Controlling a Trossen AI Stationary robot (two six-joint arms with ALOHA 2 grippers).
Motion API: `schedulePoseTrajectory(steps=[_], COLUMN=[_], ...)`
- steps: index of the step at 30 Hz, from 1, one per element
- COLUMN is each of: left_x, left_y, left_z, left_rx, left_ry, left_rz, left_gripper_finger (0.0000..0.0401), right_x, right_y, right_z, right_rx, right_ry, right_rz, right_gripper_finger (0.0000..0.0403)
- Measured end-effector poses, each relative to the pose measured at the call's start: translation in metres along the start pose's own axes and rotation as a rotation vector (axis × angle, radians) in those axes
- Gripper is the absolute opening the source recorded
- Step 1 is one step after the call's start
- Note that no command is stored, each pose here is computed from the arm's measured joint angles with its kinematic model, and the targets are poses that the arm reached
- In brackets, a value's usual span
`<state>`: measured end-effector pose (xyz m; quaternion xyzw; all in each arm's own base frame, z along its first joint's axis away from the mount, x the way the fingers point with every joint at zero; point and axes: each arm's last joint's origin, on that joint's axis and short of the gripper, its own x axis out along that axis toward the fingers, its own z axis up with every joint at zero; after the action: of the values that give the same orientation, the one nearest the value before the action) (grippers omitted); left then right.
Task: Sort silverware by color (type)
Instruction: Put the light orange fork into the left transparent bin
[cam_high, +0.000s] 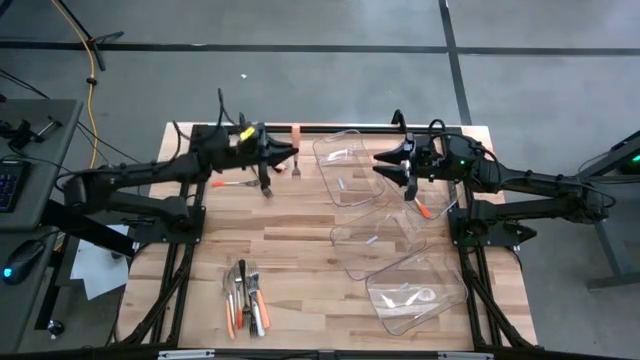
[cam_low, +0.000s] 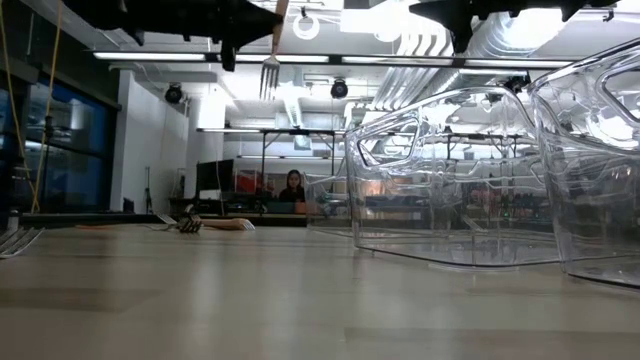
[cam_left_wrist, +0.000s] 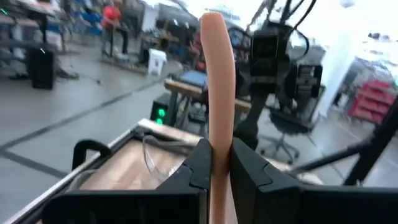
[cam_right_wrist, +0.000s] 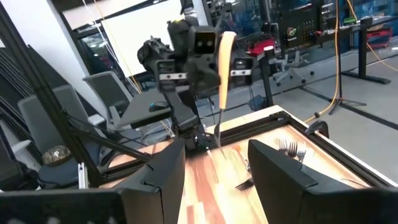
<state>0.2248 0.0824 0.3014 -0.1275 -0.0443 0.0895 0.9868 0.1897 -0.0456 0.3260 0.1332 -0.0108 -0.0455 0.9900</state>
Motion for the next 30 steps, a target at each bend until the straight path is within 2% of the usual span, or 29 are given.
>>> schedulePoseTrajectory(steps=[6,19,23,30], left_x=[0.0,0.003,0.012,0.047], left_y=[-0.02,-0.023,-0.027,-0.037], left_z=[-0.009,-0.01,-0.014,-0.026], left_rx=[-0.007,0.011,0.012,0.005], left_ry=[-0.067,-0.092,-0.127,-0.089], left_rz=[0.027,0.014,-0.034,-0.077], left_gripper_finger=[0.0016,0.0016,0.0016,0.0016], right_x=[0.004,0.02,0.04,0.071], right_y=[-0.001,-0.006,-0.008,-0.011], right_z=[-0.002,-0.015,-0.026,-0.044], right_rx=[-0.003,0.08,0.08,0.072], right_ry=[0.01,0.088,0.106,0.074], right_rz=[-0.001,0.036,0.055,0.092], right_gripper_finger=[0.0161,0.0161,0.0161,0.0161])
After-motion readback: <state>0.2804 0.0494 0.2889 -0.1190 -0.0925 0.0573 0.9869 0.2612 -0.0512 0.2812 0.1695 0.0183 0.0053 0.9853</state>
